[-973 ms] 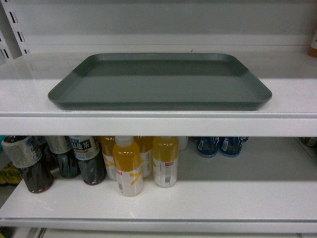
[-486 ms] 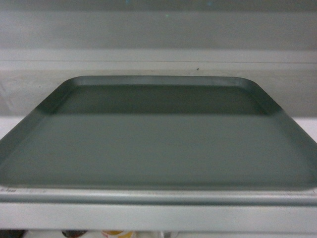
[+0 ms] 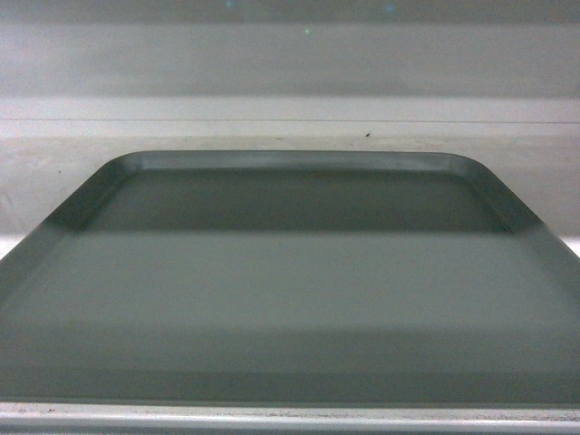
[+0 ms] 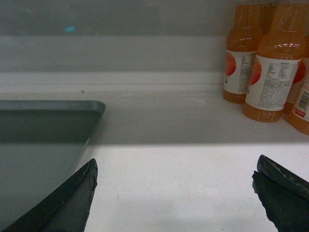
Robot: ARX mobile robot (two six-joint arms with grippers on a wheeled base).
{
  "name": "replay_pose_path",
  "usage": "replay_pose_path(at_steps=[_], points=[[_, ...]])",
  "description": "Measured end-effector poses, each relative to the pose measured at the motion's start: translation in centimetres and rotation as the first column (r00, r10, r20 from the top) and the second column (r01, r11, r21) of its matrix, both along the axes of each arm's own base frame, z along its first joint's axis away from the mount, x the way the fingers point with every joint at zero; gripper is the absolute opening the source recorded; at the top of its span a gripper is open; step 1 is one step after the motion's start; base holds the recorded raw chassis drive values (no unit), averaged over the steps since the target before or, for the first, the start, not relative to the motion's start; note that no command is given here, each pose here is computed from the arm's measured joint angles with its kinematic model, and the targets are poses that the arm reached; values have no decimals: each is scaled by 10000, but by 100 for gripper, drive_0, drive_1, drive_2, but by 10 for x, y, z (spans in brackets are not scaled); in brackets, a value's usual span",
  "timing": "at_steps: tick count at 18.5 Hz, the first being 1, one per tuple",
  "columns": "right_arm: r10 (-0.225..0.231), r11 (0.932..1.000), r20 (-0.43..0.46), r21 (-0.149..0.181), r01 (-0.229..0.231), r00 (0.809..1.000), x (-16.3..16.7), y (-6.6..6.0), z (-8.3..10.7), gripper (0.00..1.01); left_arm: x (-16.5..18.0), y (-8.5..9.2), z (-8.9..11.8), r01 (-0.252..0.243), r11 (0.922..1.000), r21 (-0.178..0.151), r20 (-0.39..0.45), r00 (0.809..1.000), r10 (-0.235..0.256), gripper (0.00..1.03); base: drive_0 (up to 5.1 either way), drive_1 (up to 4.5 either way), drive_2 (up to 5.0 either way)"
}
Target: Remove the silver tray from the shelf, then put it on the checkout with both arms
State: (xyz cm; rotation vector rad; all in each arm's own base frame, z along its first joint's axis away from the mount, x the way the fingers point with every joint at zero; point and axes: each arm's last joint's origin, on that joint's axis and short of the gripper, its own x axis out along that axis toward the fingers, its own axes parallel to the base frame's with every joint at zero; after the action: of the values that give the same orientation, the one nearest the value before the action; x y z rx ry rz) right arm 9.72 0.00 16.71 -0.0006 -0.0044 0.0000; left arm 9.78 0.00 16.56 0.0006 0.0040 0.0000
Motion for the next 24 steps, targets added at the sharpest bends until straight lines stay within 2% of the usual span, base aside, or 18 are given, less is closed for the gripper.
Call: replay_pose_path(at_steps=[10, 11, 12, 13, 14, 15, 19, 22, 24], points=[[-4, 10000, -34, 0, 4, 10000, 0, 0, 0, 98, 0, 0, -1, -38, 10000, -18, -134, 9999, 38, 98, 0, 0, 0], [184, 9997, -701, 181, -172, 9974, 0, 0, -2, 98, -1, -1, -2, -337, 9994, -109, -1314, 9908, 319, 98, 0, 0, 0], [397, 9984, -1290, 455, -341, 9908, 2, -1, -5, 98, 1, -2, -1, -618, 9981, -89, -2494, 9667, 576, 98, 0, 0, 0], [477, 9974, -1615, 612, -383, 9857, 6, -2, -6, 98, 4, -4, 1, -672, 9977, -47, -3158, 9468, 623, 98, 0, 0, 0], [621, 9960, -1730, 745, -498, 9830, 11, -3, -7, 98, 9, -6, 2, -613, 9980, -120, -3328, 9415, 538, 98, 0, 0, 0], [783, 9949, -1563, 759, -671, 9846, 14, -2, -4, 98, 12, -8, 3, -570, 9982, -200, -3257, 9443, 474, 98, 0, 0, 0], [1294, 9899, -1097, 719, -1220, 9855, 35, 0, 14, 98, 32, -14, 20, -160, 9990, -415, -2512, 9679, 50, 98, 0, 0, 0], [1745, 9837, -1104, 644, -1681, 9785, 65, 12, 26, 98, 65, -20, 23, 565, 9969, -549, -2520, 9653, -686, 98, 0, 0, 0], [2002, 9787, -1492, 761, -1906, 9683, 87, 24, 30, 98, 95, -25, 32, 963, 9934, -629, -2328, 9665, -1085, 98, 0, 0, 0]])
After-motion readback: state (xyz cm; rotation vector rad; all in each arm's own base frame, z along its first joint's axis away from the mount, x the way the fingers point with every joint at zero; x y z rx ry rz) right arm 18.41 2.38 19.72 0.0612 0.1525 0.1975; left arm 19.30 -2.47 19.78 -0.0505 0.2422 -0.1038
